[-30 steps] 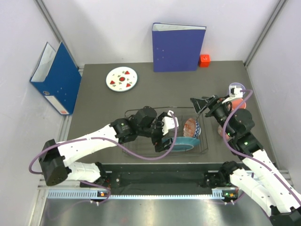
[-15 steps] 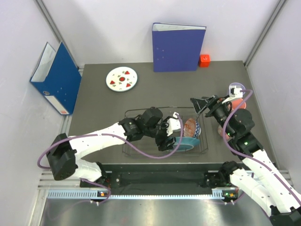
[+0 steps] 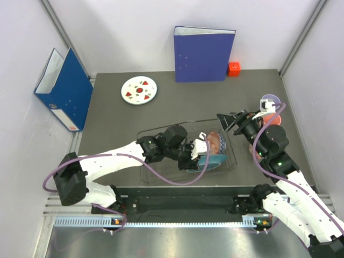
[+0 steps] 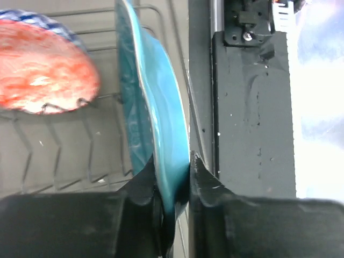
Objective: Unload the mixed dishes from the dish rack
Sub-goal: Pick up the plate from the dish rack.
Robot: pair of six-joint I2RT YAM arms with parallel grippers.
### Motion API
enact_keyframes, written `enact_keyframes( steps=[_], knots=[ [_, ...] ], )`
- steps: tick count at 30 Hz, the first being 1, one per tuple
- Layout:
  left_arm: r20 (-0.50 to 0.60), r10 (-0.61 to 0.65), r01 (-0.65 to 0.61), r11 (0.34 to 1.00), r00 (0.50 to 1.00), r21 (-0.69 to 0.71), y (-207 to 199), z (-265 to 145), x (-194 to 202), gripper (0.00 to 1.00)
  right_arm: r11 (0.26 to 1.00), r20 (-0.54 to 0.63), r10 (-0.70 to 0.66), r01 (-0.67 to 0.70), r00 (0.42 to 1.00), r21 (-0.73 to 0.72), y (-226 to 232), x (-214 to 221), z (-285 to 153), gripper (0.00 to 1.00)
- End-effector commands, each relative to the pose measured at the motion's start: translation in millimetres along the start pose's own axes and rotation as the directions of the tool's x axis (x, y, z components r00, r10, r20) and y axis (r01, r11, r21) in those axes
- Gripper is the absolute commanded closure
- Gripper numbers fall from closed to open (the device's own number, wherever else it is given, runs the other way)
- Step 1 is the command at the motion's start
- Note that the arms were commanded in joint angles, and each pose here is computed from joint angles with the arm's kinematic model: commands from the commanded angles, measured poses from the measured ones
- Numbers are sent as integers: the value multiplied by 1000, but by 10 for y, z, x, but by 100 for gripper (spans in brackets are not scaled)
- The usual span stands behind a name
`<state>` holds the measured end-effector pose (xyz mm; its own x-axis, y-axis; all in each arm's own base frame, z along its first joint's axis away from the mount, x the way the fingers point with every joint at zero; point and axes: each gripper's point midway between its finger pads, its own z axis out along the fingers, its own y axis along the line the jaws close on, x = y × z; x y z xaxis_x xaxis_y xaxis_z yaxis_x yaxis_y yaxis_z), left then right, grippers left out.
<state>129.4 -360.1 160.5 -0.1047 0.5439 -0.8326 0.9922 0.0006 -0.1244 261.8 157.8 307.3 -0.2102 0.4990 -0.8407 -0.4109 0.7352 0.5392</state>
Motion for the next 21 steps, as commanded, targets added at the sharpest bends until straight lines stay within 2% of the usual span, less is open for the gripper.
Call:
enact_keyframes(
  steps=[1, 11, 21],
  knots=[
    [55, 47, -42, 996, 997, -85, 150, -87, -216, 100, 999, 41, -8, 9, 999, -38, 116, -129, -24, 20],
    [75, 105, -96, 988, 992, -122, 186, -225, -406, 100, 999, 49, -8, 10, 999, -43, 134, -157, -21, 20],
    [150, 270, -233, 945, 951, -229, 243, -714, -1230, 100, 998, 60, -5, 8, 998, -54, 174, -208, -19, 20]
  ],
)
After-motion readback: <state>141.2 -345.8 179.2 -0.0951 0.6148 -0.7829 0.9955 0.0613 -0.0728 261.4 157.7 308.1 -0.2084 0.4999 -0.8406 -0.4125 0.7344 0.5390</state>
